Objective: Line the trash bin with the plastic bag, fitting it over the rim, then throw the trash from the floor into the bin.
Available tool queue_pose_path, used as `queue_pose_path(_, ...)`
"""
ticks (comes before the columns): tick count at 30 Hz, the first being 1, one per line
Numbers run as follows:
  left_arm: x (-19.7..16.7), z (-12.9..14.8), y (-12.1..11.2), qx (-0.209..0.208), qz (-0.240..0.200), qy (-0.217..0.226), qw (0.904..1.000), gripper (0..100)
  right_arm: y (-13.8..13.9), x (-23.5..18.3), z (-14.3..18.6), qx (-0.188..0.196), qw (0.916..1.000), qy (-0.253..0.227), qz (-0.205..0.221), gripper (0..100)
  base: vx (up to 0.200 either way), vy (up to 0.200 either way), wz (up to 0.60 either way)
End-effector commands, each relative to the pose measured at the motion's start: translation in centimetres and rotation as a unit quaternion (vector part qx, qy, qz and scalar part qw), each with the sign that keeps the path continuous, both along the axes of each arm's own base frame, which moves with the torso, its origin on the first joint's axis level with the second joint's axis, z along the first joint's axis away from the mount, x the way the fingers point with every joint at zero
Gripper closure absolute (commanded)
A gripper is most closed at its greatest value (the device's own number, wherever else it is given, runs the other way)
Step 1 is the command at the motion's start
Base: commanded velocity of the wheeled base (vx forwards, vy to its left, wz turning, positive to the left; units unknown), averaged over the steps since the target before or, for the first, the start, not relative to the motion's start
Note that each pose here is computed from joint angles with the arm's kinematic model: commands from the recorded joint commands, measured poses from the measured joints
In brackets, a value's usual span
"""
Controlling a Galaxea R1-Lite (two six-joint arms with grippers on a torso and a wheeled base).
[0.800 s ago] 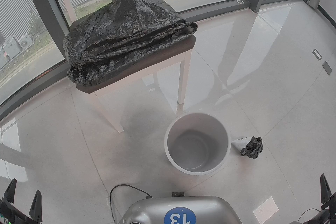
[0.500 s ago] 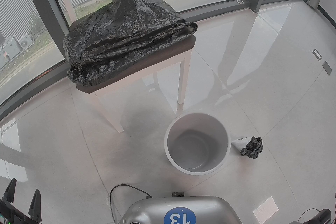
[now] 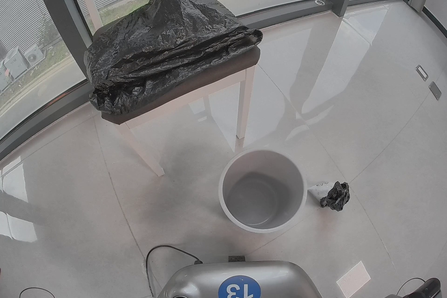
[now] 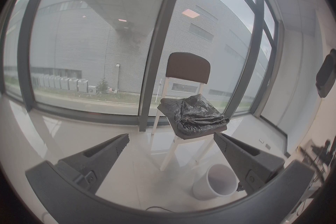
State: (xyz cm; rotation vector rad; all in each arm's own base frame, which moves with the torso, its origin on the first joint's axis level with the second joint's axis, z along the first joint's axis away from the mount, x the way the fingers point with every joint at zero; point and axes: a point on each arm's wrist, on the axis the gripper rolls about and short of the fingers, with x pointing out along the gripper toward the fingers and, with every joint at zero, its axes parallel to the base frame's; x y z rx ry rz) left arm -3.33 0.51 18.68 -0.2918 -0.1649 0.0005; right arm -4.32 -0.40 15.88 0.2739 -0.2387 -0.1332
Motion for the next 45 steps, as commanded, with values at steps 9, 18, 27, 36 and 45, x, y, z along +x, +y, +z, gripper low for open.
queue_pose_path(9, 9.8, 13.6, -1.1, 0.077, -0.012, 0.131, 0.9884, 0, 0.9, 9.2, 19.2, -0.007, 0.9665, 0.198, 0.163, 0, 0.000, 0.000, 0.00)
queue_pose_path(18, 11.2, 11.1, -1.6, 0.095, -0.057, 0.187, 0.9761, 0, 1.6, 15.8, 21.8, -0.011, 0.9375, 0.301, 0.175, 0, 0.000, 0.000, 0.00)
queue_pose_path(27, 13.2, 10.4, -1.9, 0.109, -0.067, 0.218, 0.9675, 0, 3.2, 19.5, 22.1, -0.101, 0.9181, 0.309, 0.227, 0, 0.000, 0.000, 0.00)
queue_pose_path(36, 14.2, 12.0, -2.1, 0.148, -0.072, 0.245, 0.9555, 0, 4.2, 20.3, 21.5, -0.140, 0.8982, 0.309, 0.280, 0, 0.000, 0.000, 0.00)
queue_pose_path(45, 19.5, 12.2, -2.8, 0.119, -0.061, 0.227, 0.9646, 0, 5.4, 21.8, 22.1, -0.147, 0.9020, 0.273, 0.301, 0, 0.000, 0.000, 0.00)
